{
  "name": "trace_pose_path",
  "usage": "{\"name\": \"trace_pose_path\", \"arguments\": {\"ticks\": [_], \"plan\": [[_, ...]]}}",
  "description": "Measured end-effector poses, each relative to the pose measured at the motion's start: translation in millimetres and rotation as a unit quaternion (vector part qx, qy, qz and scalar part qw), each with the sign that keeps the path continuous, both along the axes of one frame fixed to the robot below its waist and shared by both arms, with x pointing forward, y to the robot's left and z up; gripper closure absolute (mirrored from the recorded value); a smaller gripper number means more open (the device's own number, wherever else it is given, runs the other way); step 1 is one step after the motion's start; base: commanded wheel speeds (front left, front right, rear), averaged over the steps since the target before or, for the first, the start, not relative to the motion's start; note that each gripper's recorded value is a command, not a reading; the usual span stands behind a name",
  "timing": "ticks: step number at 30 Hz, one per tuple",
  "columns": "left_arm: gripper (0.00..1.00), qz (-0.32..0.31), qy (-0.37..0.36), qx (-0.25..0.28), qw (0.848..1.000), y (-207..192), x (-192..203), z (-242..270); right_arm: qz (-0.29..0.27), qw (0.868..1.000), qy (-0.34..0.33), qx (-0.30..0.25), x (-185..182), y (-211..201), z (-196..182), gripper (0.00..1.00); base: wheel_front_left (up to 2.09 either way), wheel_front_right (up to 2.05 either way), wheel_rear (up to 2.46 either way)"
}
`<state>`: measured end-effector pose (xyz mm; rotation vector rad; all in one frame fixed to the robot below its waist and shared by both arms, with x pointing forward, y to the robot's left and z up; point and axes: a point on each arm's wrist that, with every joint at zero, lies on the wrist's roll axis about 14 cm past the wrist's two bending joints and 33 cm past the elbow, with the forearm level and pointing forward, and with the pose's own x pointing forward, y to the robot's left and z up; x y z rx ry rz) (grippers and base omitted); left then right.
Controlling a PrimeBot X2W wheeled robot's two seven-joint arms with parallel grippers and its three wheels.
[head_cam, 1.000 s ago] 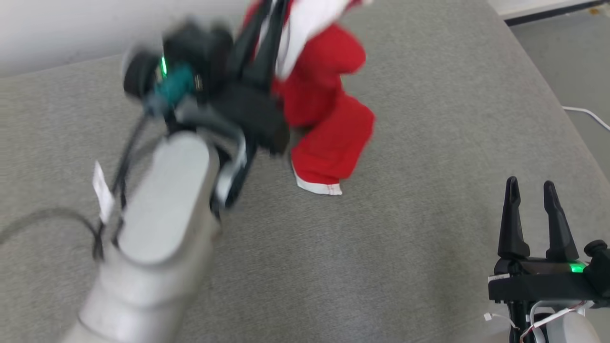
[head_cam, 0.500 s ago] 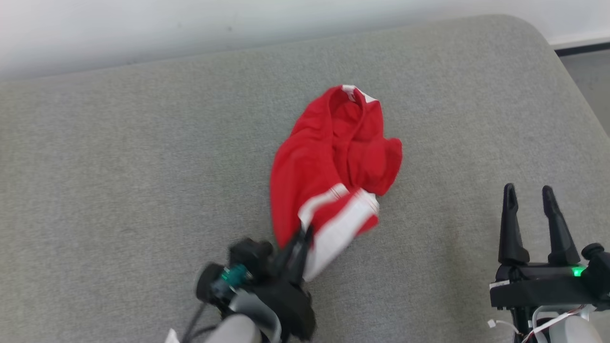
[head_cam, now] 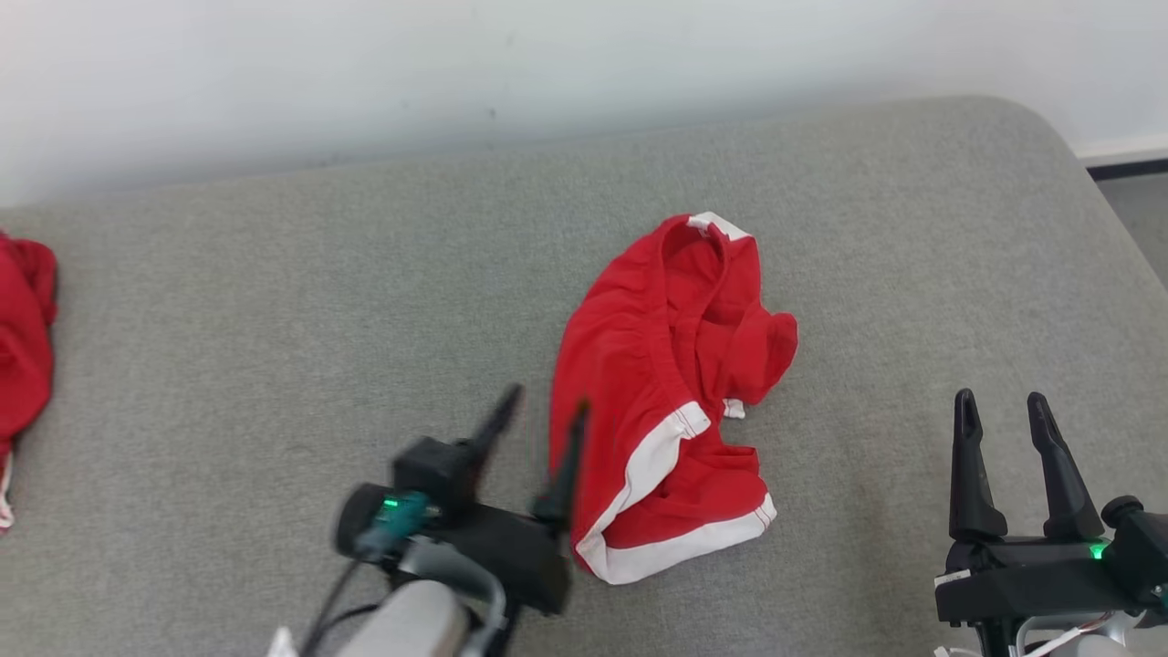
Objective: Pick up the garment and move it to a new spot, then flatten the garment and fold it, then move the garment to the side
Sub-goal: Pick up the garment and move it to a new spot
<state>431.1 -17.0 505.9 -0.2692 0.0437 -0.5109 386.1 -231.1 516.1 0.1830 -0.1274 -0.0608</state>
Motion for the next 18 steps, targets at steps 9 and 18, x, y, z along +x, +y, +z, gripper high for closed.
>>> {"name": "trace_pose_path", "arguments": {"ticks": [9, 18], "plan": [[0.0, 0.138, -0.088, 0.032, 0.986, 110, 4, 42, 0.021, 1.0, -0.015, -0.001, -4, 15, 10, 0.0, 0.0, 0.0, 0.0], [0.0, 0.232, -0.127, 0.048, 0.963, 186, -26, 61, 0.047, 0.999, -0.022, 0.0, -6, 32, 15, 0.0, 0.0, 0.0, 0.0]]}}
